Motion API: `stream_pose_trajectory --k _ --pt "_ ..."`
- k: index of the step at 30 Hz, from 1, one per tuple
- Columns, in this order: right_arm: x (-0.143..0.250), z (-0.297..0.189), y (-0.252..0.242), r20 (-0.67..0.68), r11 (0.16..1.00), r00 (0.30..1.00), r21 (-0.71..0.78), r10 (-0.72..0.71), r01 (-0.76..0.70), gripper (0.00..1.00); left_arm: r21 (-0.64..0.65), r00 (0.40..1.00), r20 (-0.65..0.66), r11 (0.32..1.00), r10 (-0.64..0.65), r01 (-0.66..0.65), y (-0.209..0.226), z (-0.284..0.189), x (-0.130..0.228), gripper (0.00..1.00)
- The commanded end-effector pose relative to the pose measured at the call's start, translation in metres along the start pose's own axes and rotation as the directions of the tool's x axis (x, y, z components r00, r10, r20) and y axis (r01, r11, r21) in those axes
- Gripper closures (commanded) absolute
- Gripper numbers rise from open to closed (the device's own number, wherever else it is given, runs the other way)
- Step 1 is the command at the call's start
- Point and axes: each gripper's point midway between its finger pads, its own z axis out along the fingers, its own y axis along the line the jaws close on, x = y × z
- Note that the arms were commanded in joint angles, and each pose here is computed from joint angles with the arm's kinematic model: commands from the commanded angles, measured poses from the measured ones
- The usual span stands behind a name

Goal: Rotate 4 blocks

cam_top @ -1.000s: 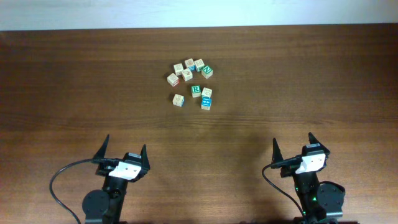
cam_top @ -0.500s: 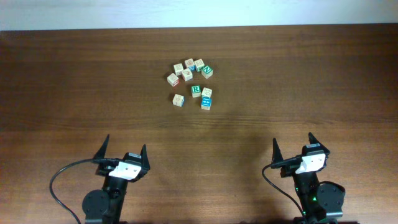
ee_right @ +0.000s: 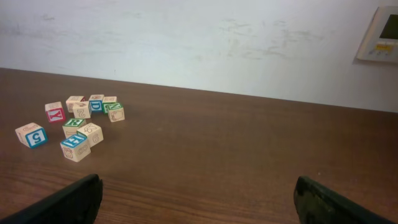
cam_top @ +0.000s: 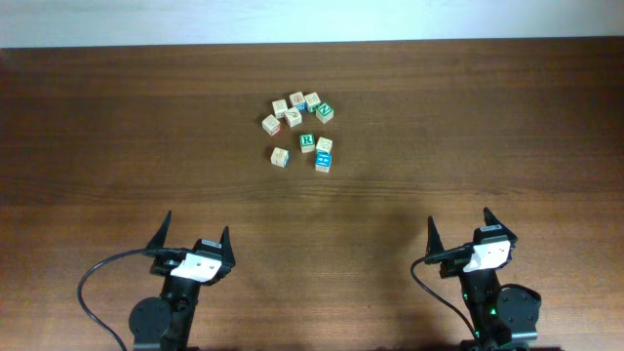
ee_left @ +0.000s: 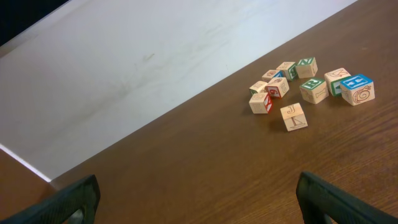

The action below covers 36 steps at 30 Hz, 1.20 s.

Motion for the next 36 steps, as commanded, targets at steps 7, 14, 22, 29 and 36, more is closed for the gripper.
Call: stream_pose_trajectory --k 7,14,22,29,36 --pt "0.003 0.000 -0.002 -0.001 1.000 1.000 0.008 -0.003 0.003 0.02 -0.033 1.000 -0.017 0.999 0.010 -0.010 0.005 0.000 0.004 0.01" --pt "0.001 0.000 -0.001 0.005 1.000 1.000 0.001 -0.003 0.003 0.02 0.031 0.998 0.054 0.999 0.013 -0.015 -0.005 0.000 -0.010 0.01" --pt "-0.025 -0.005 0.004 0.060 1.000 0.998 -0.026 -0.008 0.010 0.02 0.022 0.990 0.139 0.999 0.025 -0.028 0.003 -0.005 -0.039 0.01" --pt "-0.061 -0.009 0.015 0.081 0.995 0.997 -0.099 -0.005 0.013 0.02 0.066 0.993 0.108 0.997 -0.036 0.029 0.010 0.000 -0.057 0.01" --pt "-0.114 0.010 0.033 0.013 0.970 1.000 -0.243 0.007 -0.003 0.02 0.357 0.996 -0.009 0.930 -0.089 0.086 0.006 0.064 -0.109 0.01"
